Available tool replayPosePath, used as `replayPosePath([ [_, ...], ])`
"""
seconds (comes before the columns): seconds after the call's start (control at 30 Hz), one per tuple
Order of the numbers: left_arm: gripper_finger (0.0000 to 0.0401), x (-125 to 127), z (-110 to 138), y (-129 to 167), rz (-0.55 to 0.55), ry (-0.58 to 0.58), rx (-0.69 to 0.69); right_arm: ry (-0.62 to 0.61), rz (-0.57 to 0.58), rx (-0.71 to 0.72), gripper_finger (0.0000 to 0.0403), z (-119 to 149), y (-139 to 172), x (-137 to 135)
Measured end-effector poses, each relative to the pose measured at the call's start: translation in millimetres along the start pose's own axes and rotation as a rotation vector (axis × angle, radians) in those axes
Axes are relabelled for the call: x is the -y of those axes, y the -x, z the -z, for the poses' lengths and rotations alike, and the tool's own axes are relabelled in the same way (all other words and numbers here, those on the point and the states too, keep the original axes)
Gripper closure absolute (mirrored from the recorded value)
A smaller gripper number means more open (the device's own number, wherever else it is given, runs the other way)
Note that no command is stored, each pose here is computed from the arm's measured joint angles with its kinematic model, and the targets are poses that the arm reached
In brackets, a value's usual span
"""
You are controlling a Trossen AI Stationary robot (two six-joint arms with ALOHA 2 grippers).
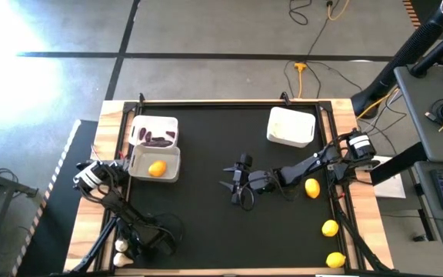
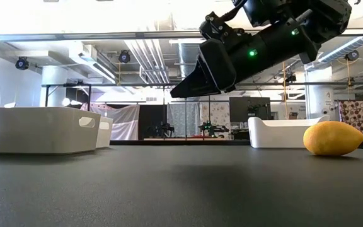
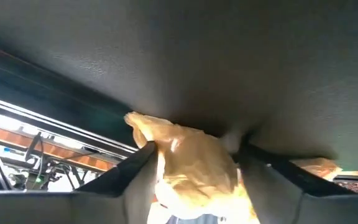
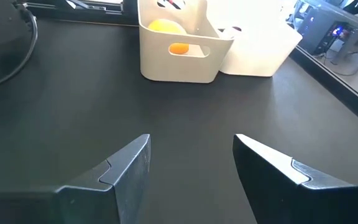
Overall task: Sort produce into baskets
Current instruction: Put the garlic into the right white bin
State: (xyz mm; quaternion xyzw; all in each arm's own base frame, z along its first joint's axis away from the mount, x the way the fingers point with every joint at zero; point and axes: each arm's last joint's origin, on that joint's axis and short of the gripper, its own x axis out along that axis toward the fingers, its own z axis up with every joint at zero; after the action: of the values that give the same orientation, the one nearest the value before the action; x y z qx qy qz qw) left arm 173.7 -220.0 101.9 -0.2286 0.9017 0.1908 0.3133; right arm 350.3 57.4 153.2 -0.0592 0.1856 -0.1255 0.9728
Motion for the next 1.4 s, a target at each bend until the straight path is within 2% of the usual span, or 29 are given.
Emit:
replayPosePath([
  [0.2,0.0285,1.9,7.0,9.5,-0.035,-0.041,0.020,0.000,0.000,0.000,0.0181,0.0,0.0,0.0],
  [0.33,0.0315,6.0,10.7,30.5,-0.086,-0.041,0.171,0.000,0.001,0.000,0.0181,0.0,-0.1,0.2],
  [0.43,0.0312,16.6,11.2,54.3,-0.085,-0.101,0.397,0.016,0.013,0.010,0.0181,-1.0,0.0,0.5],
  [0.6,0.0304,28.0,7.6,106.1,-0.167,-0.220,0.910,0.029,0.042,0.040,0.0181,-5.4,1.7,0.4],
  [0.77,0.0304,29.1,-12.4,157.1,-0.250,-0.349,1.199,0.020,0.015,0.021,0.0181,-8.6,10.9,-6.9],
  [0.93,0.0304,36.7,-56.6,186.8,-0.155,-0.540,1.434,0.023,-0.025,-0.129,0.0182,-0.8,28.6,-18.1],
  [1.07,0.0304,34.3,-96.1,189.6,0.000,-0.611,1.644,-0.001,-0.023,-0.331,0.0182,14.3,48.3,-24.1],
  [1.2,0.0301,21.7,-125.7,179.3,0.183,-0.617,1.790,-0.022,0.004,-0.487,0.0182,28.9,66.1,-30.1],
  [1.3,0.0292,12.8,-138.8,173.4,0.298,-0.616,1.870,-0.060,-0.003,-0.493,0.0182,30.4,70.5,-36.1],
  [1.4,0.0278,8.5,-148.1,163.6,0.343,-0.618,1.906,-0.095,-0.015,-0.466,0.0182,30.2,67.7,-40.4],
])
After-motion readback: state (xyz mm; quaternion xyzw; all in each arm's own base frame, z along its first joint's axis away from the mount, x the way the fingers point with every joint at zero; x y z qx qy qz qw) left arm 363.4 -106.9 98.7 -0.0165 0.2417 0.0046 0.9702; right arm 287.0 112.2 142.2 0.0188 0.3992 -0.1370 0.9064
